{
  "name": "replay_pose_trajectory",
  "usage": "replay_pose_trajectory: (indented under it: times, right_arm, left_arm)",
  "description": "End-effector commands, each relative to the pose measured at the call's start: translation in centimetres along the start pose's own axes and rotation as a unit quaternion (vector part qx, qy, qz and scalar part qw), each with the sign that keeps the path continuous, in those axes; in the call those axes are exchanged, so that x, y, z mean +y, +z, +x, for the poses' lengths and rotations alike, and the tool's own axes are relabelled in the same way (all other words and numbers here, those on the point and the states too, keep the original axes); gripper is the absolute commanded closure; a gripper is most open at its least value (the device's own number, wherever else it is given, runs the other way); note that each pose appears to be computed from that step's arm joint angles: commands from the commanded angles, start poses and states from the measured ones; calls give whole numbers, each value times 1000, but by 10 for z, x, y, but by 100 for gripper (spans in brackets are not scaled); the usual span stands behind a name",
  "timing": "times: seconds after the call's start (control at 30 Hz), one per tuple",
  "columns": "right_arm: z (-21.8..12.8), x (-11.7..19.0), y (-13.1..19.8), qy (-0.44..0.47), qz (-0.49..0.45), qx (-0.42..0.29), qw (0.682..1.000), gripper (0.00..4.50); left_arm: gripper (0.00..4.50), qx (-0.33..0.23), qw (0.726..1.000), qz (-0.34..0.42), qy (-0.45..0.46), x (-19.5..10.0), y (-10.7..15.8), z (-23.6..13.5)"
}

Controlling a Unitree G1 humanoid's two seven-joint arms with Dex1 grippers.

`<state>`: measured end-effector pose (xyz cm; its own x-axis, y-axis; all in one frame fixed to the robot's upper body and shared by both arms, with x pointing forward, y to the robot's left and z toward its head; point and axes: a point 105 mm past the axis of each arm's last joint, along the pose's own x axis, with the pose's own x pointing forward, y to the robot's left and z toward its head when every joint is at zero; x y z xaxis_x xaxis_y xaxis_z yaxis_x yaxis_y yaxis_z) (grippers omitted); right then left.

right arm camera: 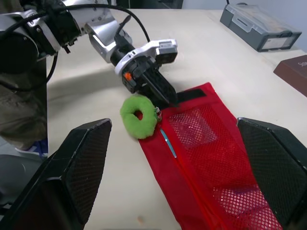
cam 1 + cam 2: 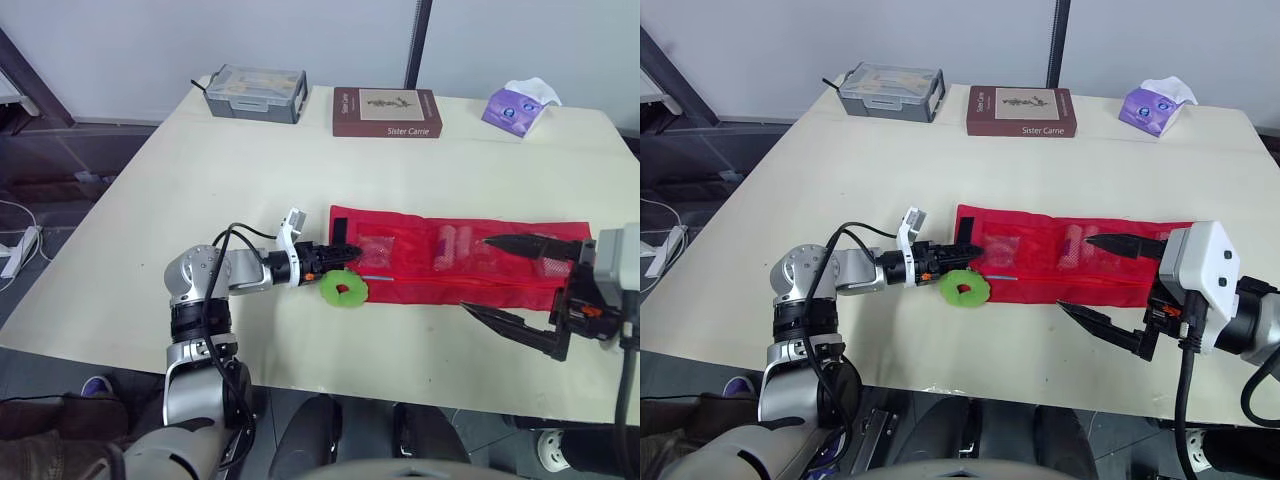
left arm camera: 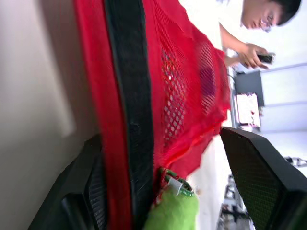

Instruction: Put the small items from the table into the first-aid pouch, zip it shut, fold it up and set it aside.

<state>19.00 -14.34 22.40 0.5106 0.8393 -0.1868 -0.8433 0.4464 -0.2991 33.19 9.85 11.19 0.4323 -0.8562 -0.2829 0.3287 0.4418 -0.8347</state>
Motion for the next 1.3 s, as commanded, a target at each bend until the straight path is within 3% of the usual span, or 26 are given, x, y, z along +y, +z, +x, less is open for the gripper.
replay_pose_trajectory:
  times: [0.03,0.33,0.47,0.57,0.67,0.9,1.23,1.3]
  right_arm:
    - [3,4,5,-13,-22,-14,1000,5]
    - [22,24,-6,12,24,-19,999,5]
    - [35,28,-7,27,40,-27,998,0]
    - [49,31,-11,42,45,-25,998,0]
    - [72,27,-27,45,74,-2,996,0]
    - [121,7,-60,0,123,54,991,0]
    - [152,3,-59,-12,254,37,966,0]
    - [155,3,-59,-13,268,40,962,56]
  left_arm:
    - [97,-30,999,-15,-37,-15,10,-4]
    - [97,-72,994,-55,-53,-9,12,-21]
    - [212,-69,994,-60,-54,-7,11,-23]
    - [355,-63,994,-63,-56,-7,12,-25]
    - [444,-62,994,-71,-60,-5,18,-31]
    - [444,-57,992,-70,-83,-15,27,-29]
    - [444,-53,992,-56,-103,-30,21,-14]
    - [450,-55,992,-54,-103,-31,20,-12]
